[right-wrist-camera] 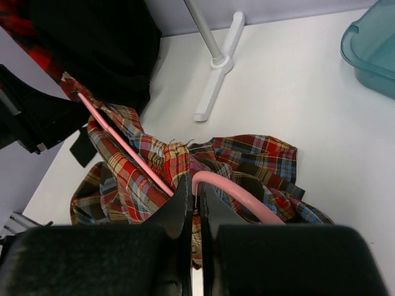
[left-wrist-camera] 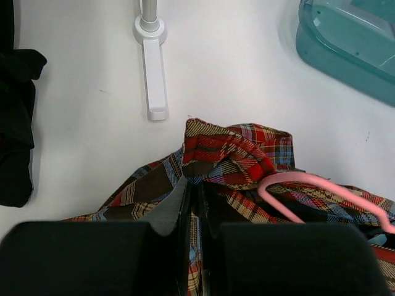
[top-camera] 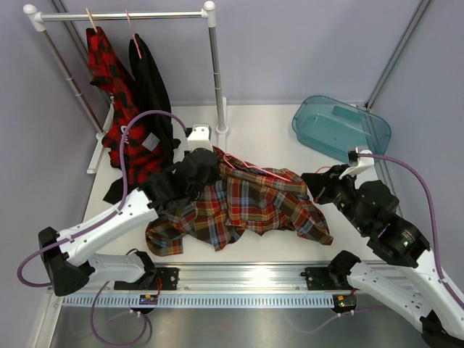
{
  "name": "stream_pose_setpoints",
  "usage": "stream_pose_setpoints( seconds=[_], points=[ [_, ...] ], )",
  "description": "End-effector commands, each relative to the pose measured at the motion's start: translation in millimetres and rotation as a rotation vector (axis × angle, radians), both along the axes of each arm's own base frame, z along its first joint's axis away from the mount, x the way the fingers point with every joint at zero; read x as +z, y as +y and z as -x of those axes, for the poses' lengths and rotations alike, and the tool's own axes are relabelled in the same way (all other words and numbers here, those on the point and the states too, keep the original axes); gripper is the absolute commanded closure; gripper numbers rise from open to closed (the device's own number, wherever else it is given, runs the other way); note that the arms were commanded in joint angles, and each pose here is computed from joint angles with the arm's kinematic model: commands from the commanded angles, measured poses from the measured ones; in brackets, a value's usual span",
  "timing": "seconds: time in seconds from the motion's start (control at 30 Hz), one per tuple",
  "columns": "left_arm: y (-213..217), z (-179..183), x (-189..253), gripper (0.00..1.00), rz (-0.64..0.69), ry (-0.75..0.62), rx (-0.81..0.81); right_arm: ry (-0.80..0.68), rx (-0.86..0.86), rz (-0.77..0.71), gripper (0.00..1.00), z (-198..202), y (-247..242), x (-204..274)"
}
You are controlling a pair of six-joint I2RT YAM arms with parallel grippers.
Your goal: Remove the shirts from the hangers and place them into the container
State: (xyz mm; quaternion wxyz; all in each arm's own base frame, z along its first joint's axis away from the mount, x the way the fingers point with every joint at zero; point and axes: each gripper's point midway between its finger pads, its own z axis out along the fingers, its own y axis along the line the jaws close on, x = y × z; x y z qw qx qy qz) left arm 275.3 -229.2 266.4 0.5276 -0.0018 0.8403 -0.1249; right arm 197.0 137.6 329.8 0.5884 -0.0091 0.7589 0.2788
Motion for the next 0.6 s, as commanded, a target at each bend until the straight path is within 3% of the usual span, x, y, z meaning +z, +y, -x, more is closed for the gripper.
stream_pose_setpoints(
  seconds=[0.0,0.33,0.43,0.5,0.57],
  points=[
    [35,-13,13,0.92,-0.074,-0.048,0.095,-0.102,0.022,-0.039,1.0,8,-4,27],
    [0,8,-9,0.87,-0.001,0.056,-0.089,-0.154,-0.017,-0.123,1.0,3,-7,44],
    [-7,25,-24,0.75,-0.02,0.079,-0.168,-0.174,-0.042,-0.149,1.0,1,-10,53],
    [-10,35,-34,0.59,-0.03,0.092,-0.234,-0.19,-0.053,-0.161,1.0,-1,-12,58],
    [-18,43,-38,0.5,-0.022,0.088,-0.312,-0.208,-0.056,-0.178,1.0,-2,-11,66]
  ],
)
